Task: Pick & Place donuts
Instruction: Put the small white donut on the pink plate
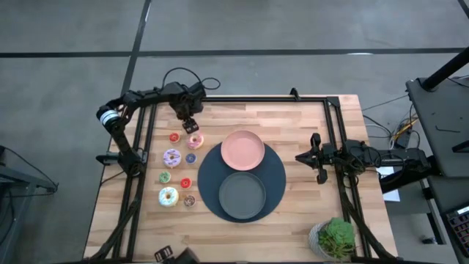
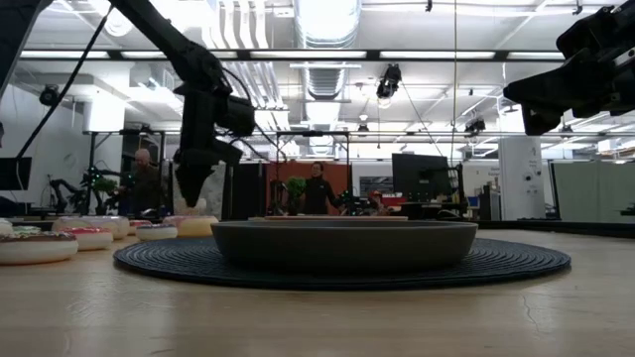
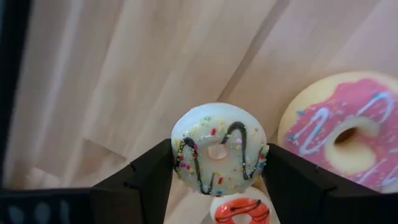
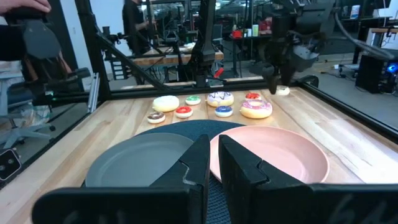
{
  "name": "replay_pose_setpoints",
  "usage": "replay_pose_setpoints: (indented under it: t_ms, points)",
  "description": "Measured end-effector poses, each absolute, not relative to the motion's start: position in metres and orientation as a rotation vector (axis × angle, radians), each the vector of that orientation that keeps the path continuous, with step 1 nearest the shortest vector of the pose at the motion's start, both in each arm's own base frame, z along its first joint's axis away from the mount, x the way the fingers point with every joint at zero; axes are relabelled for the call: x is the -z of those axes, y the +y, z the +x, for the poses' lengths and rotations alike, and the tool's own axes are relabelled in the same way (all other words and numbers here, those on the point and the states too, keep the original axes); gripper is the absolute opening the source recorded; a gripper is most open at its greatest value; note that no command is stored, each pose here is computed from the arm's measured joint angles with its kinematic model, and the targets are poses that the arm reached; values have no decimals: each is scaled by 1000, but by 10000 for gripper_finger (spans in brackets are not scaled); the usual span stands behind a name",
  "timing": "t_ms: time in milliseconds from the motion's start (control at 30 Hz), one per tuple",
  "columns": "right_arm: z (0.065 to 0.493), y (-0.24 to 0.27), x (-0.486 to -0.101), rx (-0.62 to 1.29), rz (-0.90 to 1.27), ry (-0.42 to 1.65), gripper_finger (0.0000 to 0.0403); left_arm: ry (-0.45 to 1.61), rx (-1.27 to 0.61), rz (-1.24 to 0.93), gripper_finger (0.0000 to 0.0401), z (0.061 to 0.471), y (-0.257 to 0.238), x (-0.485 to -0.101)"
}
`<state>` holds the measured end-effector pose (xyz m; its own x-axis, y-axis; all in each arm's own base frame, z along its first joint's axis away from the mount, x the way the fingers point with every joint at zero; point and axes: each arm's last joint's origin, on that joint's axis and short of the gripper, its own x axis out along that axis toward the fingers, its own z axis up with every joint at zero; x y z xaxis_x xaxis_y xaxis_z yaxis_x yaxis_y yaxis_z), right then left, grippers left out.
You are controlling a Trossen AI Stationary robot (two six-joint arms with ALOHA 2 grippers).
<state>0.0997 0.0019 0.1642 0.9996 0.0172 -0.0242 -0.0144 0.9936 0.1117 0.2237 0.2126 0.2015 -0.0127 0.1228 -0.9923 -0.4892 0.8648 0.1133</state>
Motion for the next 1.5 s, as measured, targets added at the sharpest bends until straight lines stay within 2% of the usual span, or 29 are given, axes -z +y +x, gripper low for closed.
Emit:
replay_pose_setpoints:
  t_ms: [733,1033,1500]
  points:
    - [100,2,-164,-16,112,25,29,1279,-384,-163,206,296,186,-270]
    - [100,2,-164,-16,112,25,29,1255,-305,-128,206,334,171,-270]
    - [100,2,-164,-16,112,25,29,1280,-209,-68,206,386,148,-248]
